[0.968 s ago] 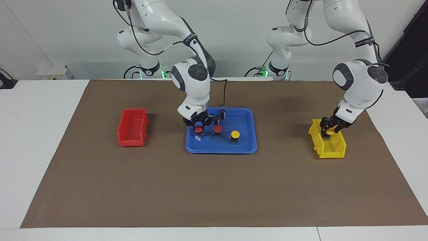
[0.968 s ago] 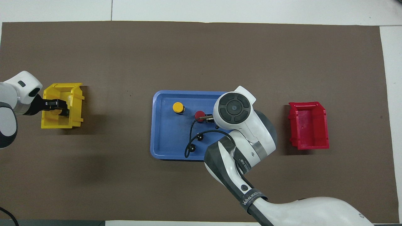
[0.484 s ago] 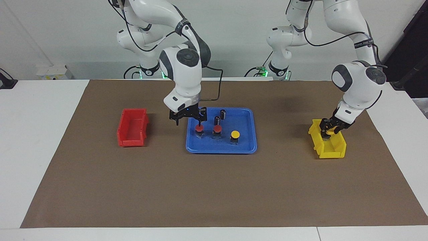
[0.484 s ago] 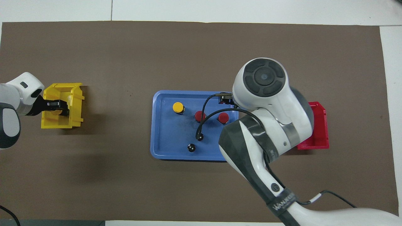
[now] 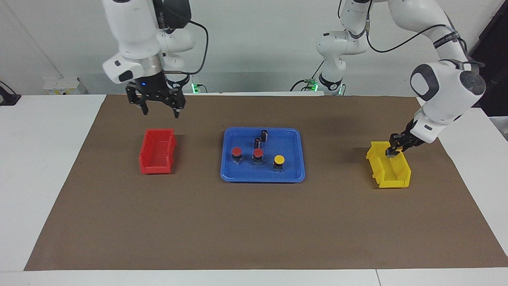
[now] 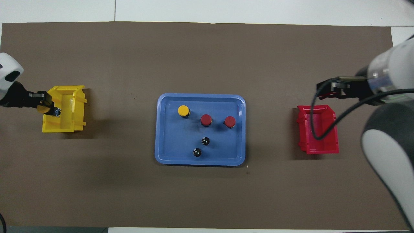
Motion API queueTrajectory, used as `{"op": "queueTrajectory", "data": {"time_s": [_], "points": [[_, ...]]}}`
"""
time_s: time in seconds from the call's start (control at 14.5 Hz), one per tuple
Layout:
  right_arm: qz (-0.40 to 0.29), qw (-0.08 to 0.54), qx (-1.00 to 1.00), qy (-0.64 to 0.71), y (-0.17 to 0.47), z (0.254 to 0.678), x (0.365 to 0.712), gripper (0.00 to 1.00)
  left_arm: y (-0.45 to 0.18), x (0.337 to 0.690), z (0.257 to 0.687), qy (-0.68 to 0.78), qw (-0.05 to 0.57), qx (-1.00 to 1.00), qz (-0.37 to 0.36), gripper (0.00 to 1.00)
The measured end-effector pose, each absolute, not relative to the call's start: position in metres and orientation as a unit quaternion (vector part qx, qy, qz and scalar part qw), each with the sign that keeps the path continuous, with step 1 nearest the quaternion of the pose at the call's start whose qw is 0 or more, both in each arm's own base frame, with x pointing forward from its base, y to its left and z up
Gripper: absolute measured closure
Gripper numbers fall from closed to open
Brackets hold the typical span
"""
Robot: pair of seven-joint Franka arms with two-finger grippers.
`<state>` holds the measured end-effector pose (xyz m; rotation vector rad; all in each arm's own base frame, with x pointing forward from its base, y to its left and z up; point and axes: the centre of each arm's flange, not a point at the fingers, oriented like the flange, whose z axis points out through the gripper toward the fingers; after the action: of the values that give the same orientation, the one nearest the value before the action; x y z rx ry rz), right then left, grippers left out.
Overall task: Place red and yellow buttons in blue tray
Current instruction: 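Carry the second yellow button over the tray with the left gripper, then lower the yellow button into the tray and open the left gripper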
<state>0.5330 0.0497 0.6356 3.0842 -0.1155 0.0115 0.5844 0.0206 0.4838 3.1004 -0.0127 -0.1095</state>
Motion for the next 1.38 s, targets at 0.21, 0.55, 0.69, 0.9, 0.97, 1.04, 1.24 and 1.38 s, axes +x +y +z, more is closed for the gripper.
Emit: {"op": "queueTrajectory", "data": {"time_s": [0.21, 0.55, 0.69, 0.9, 0.97, 1.04, 1.24, 1.38], "points": [[-0.017, 0.028, 0.999, -0.041, -0.024, 0.652, 0.513, 0.00, -0.090, 0.581, 0.489, 0.020, 0.014, 0.999, -0.030, 0.59], [-0.030, 0.024, 0.999, -0.029, -0.080, 0.635, 0.505, 0.00, -0.267, 0.533, 0.432, 0.025, 0.032, 0.999, -0.002, 0.59], [-0.039, 0.024, 0.999, -0.022, -0.073, 0.627, 0.506, 0.00, -0.286, 0.522, 0.408, 0.016, 0.038, 0.999, 0.002, 0.59], [-0.051, 0.023, 0.998, -0.019, -0.071, 0.611, 0.512, 0.00, -0.297, 0.519, 0.384, 0.019, 0.049, 0.999, -0.001, 0.59], [-0.052, 0.023, 0.998, -0.016, -0.069, 0.608, 0.516, 0.00, -0.299, 0.519, 0.381, 0.019, 0.051, 0.999, -0.001, 0.59], [-0.054, 0.023, 0.998, -0.014, -0.067, 0.605, 0.518, 0.00, -0.300, 0.518, 0.381, 0.019, 0.052, 0.998, -0.001, 0.59], [-0.051, 0.023, 0.998, -0.016, -0.070, 0.606, 0.523, 0.00, -0.303, 0.516, 0.381, 0.016, 0.052, 0.999, -0.001, 0.59], [-0.041, 0.024, 0.999, -0.017, -0.070, 0.616, 0.522, 0.00, -0.308, 0.511, 0.375, 0.010, 0.052, 0.999, 0.001, 0.59]]}}
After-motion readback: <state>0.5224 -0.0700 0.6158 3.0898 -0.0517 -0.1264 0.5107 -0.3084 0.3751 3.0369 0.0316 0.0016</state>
